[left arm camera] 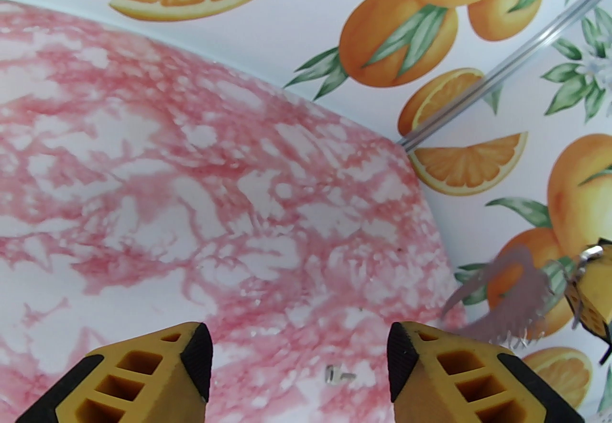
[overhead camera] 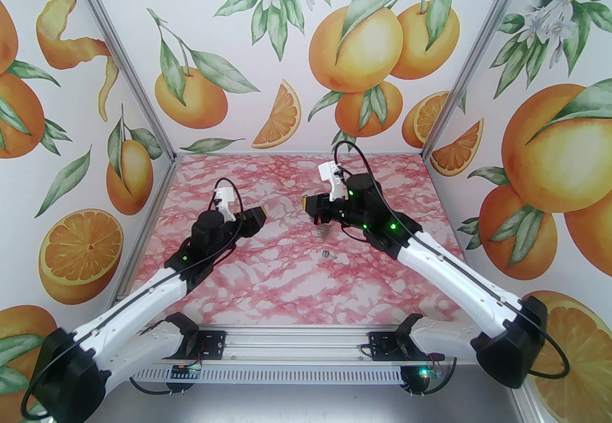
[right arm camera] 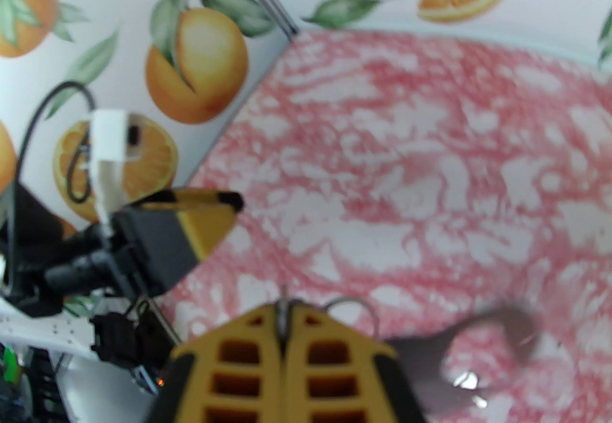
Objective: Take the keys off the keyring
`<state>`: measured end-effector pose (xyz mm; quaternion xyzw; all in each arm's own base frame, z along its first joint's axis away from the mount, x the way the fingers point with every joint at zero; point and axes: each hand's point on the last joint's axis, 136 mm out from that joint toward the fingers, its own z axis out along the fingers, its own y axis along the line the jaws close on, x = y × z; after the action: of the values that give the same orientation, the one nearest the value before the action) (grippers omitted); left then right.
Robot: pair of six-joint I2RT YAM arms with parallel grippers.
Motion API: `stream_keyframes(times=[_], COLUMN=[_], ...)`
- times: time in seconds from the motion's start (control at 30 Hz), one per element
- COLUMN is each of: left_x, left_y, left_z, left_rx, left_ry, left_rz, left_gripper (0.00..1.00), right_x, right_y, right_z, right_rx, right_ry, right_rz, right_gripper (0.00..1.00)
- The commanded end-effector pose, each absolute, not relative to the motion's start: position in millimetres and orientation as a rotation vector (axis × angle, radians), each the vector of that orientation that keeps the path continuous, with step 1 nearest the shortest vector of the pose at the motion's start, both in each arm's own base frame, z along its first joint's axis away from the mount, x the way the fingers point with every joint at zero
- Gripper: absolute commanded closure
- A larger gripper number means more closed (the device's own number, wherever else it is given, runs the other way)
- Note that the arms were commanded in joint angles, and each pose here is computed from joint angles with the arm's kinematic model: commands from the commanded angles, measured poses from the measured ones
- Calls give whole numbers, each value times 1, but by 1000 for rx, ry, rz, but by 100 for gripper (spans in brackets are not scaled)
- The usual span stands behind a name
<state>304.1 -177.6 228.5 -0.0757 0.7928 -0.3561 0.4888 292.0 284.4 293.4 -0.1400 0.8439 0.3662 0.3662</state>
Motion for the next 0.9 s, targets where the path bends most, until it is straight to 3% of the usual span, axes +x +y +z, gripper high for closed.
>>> stream_keyframes(times=[0.0, 0.43, 0.87], left_x=[297, 279, 247], left_y=[-175, -220, -253], left_z=[230, 286, 303], left_rx=[-119, 480, 754], left_ry=[1918, 1594, 1302], left_rz=[-839, -823, -900], left_gripper=[31, 23, 18], right_x=[278, 275, 259], right_y=[263, 260, 266], right_z=[269, 281, 303], right_rx=[-305, -322, -279], right_ry=[2396, 2577, 2622], right_rz=[750, 541, 601], right_gripper=[100, 100, 100])
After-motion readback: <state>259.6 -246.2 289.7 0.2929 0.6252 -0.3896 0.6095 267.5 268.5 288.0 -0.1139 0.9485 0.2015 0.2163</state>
